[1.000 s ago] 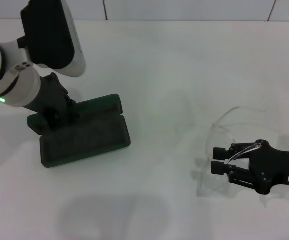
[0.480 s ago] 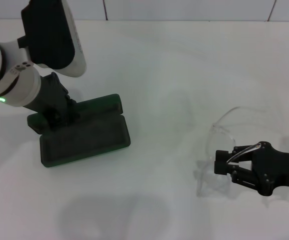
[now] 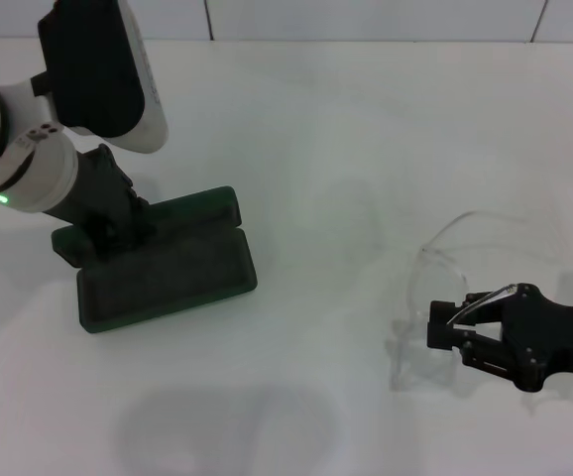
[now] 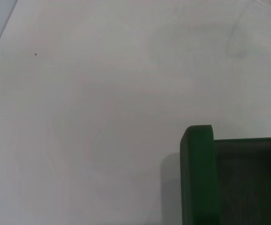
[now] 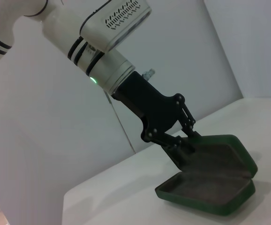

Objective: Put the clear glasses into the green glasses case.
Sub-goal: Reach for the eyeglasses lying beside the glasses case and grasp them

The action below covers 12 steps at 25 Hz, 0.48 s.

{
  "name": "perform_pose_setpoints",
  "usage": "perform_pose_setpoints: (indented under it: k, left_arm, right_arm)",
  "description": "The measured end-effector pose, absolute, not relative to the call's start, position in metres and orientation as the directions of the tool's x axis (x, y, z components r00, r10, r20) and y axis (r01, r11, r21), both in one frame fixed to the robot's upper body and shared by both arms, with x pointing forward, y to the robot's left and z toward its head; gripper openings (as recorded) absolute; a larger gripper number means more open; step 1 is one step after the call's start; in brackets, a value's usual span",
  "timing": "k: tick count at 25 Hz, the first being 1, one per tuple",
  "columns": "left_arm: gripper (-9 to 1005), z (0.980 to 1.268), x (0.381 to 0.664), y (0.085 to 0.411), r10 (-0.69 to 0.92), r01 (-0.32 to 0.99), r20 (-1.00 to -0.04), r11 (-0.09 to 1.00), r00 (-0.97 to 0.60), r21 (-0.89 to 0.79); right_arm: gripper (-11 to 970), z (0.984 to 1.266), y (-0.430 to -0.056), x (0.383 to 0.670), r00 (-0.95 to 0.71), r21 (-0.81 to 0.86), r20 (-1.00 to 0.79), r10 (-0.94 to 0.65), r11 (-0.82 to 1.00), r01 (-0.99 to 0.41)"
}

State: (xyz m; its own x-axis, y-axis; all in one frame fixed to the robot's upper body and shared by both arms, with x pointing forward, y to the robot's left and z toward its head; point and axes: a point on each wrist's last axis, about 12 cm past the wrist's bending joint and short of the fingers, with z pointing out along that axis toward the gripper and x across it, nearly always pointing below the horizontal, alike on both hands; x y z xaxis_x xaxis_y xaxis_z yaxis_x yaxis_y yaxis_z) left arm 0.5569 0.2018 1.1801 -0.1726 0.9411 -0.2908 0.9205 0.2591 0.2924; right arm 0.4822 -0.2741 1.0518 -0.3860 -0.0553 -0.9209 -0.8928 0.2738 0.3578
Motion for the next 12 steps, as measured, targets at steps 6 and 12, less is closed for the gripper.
perform_pose_setpoints:
  k: [6, 12]
  left_arm:
    - [195, 1.1792, 0.5562, 0.2021, 0.941, 0.921, -0.290, 0.260, -0.174, 0.290]
    - [195, 1.1783, 0.5556, 0.2022, 0.941, 0.922, -0.289, 0.261, -0.176, 0.287]
  right_arm:
    - [231, 1.0513, -0.2748, 0.4812, -0.388, 0.360, -0.920, -0.054, 0.275, -0.892]
    - [229, 1.0507, -0.2752, 0.4802, -0.390, 0.362, -0.919, -0.054, 0.276, -0.890]
